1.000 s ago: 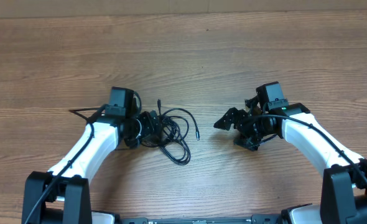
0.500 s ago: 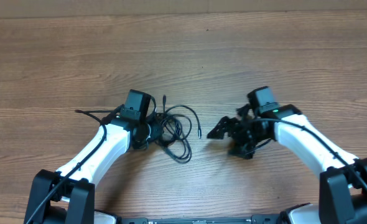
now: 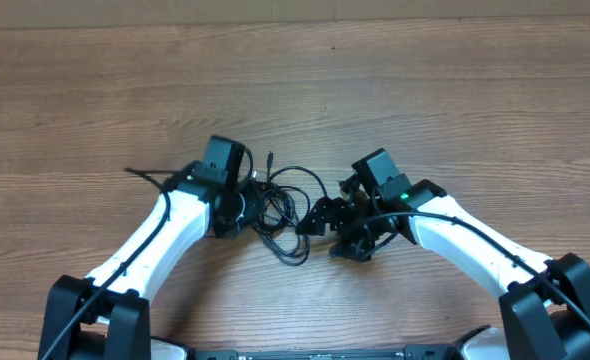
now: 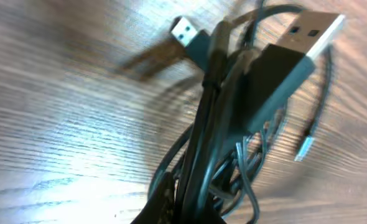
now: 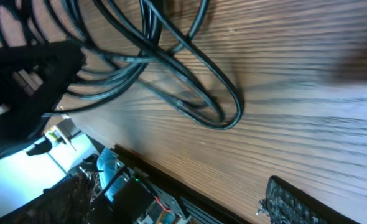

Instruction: Untangle cables

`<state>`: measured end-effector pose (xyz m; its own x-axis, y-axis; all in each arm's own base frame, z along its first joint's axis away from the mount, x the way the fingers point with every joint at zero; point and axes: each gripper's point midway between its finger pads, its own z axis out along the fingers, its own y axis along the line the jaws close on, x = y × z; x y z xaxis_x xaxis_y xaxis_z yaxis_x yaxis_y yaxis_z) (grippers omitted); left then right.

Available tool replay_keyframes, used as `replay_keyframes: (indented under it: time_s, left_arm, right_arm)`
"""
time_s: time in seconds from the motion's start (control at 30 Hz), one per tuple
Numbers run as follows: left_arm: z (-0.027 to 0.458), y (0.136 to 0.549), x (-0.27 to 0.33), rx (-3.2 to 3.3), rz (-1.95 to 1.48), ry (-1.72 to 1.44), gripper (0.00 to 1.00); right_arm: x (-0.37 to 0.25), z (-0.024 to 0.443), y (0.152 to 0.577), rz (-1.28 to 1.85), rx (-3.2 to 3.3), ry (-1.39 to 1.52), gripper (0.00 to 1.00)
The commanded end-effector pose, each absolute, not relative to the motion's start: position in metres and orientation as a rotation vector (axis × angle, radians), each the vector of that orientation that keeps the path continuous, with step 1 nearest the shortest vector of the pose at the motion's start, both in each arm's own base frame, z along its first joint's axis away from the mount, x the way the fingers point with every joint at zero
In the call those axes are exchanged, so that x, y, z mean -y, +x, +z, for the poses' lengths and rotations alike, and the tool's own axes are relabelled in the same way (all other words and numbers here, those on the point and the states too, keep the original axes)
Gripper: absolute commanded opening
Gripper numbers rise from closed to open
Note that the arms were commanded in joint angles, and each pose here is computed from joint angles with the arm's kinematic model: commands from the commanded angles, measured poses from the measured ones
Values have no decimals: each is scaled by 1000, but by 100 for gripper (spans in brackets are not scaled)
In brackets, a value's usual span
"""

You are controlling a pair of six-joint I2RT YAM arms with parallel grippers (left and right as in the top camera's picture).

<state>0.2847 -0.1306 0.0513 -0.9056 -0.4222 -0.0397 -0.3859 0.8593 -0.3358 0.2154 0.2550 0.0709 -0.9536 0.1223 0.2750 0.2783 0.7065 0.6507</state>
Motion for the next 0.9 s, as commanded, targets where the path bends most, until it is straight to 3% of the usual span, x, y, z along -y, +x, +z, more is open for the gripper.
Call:
replay_keyframes:
  time_s: [0.0, 0.27, 0.37, 0.6, 0.87]
  left_arm:
    - [93, 305, 137, -2863, -508, -552, 4]
    - [109, 297, 133, -2889, -486, -754, 4]
    - [108, 296, 133, -2893, -484, -754, 11]
    - [109, 301, 134, -2873, -488, -747, 6]
    - [112, 308, 139, -2846, -533, -731, 4]
  right_arm:
    - [-259, 70, 217, -1083, 2681, -389, 87]
    - [-252, 63, 225, -1029, 2750, -431, 87]
    - [-249, 60, 228, -1010, 2776, -442, 90]
    - [-246, 57, 233, -983, 2817, -458, 100]
    - [-246, 57, 234, -989, 2819, -456, 100]
